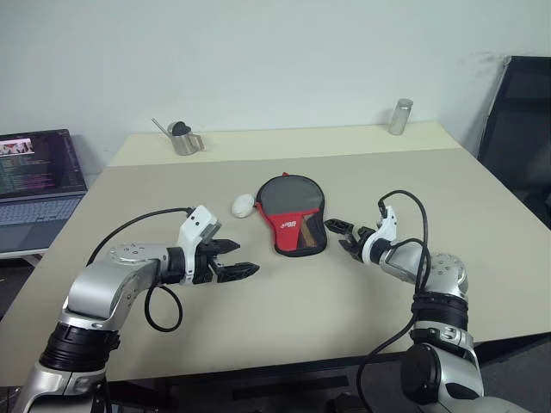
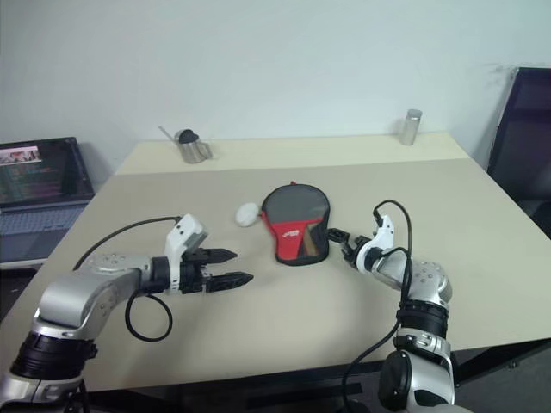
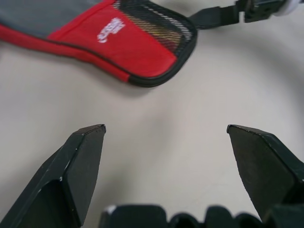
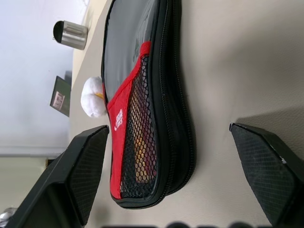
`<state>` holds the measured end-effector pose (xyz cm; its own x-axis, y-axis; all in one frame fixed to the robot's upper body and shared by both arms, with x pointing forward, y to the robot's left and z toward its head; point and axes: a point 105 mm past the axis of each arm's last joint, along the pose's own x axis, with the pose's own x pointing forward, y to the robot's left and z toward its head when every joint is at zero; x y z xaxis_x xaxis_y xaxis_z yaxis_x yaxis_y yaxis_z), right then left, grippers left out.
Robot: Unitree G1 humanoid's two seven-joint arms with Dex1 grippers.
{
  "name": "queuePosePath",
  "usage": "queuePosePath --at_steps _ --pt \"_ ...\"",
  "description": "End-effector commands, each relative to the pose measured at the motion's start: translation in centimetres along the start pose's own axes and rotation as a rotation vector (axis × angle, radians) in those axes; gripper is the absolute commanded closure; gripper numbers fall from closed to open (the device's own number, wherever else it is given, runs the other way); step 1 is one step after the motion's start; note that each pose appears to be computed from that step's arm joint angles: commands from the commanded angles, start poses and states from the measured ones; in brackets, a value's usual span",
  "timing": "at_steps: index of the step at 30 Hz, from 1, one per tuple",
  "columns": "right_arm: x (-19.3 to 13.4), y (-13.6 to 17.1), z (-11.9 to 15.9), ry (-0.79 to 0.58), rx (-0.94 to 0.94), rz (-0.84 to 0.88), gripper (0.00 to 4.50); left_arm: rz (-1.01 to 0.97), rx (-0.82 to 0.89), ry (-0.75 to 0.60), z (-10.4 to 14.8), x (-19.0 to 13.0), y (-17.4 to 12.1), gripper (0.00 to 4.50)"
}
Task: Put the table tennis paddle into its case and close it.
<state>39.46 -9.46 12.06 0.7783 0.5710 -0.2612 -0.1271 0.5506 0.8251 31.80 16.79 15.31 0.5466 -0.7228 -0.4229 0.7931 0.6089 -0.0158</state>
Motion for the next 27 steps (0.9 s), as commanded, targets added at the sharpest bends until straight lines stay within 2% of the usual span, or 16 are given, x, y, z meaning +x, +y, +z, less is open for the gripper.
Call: queuePosePath --at_steps 1,9,18,21,27 --pt "1.3 1.5 -1.3 0.043 -0.020 0.034 0.00 0.014 0.034 -0.013 0.8 -0.5 -0.2 0.04" --pt "2.4 4.0 -3.2 0.097 -0.024 0.110 0.00 0.030 0.035 -0.018 0.9 -0.6 0.0 0.04" --pt "3.0 4.0 -3.6 0.087 -0.045 0.085 0.00 0.030 0.050 -0.012 0.9 -0.2 -0.2 0.04" --pt "3.1 3.4 -3.2 0.067 -0.052 0.058 0.62 0.031 0.056 -0.011 0.9 -0.1 -0.2 0.00" --pt "3.2 1.7 -2.8 0.045 -0.029 -0.016 2.60 0.037 0.065 -0.010 0.9 0.0 0.0 0.00"
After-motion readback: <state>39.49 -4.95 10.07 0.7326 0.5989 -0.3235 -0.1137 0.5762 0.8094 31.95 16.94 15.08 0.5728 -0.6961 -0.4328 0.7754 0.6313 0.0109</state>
